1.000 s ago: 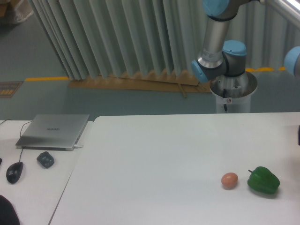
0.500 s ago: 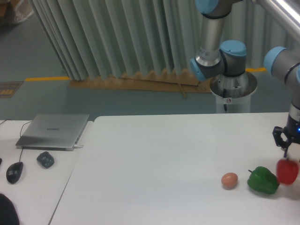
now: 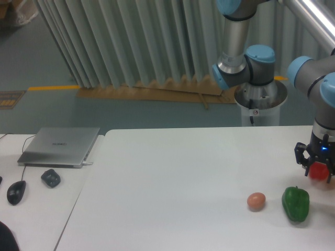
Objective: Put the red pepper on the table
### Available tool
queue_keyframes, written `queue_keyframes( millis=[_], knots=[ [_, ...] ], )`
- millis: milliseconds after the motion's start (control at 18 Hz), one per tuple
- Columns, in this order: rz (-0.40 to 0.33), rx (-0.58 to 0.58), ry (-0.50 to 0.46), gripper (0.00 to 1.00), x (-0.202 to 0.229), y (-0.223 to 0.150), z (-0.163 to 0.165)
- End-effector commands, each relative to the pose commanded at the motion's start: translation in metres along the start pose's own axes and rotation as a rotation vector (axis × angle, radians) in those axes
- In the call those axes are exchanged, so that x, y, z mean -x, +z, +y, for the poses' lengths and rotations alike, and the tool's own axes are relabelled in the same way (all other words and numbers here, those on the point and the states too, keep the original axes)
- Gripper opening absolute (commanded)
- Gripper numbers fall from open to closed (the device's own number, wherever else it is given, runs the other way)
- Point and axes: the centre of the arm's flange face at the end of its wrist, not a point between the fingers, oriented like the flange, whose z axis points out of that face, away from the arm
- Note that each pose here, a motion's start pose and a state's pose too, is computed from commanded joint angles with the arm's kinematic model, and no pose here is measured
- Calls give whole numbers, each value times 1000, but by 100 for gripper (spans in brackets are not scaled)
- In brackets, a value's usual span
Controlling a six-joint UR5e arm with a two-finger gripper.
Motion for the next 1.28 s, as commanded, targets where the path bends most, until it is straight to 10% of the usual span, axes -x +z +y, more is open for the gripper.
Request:
queue_keyframes(
  millis=[56,1278],
  knots=[
    [0,-2,3,100,0,-1,1],
    [-40,8,171,100,-42,-9,-14]
  ],
)
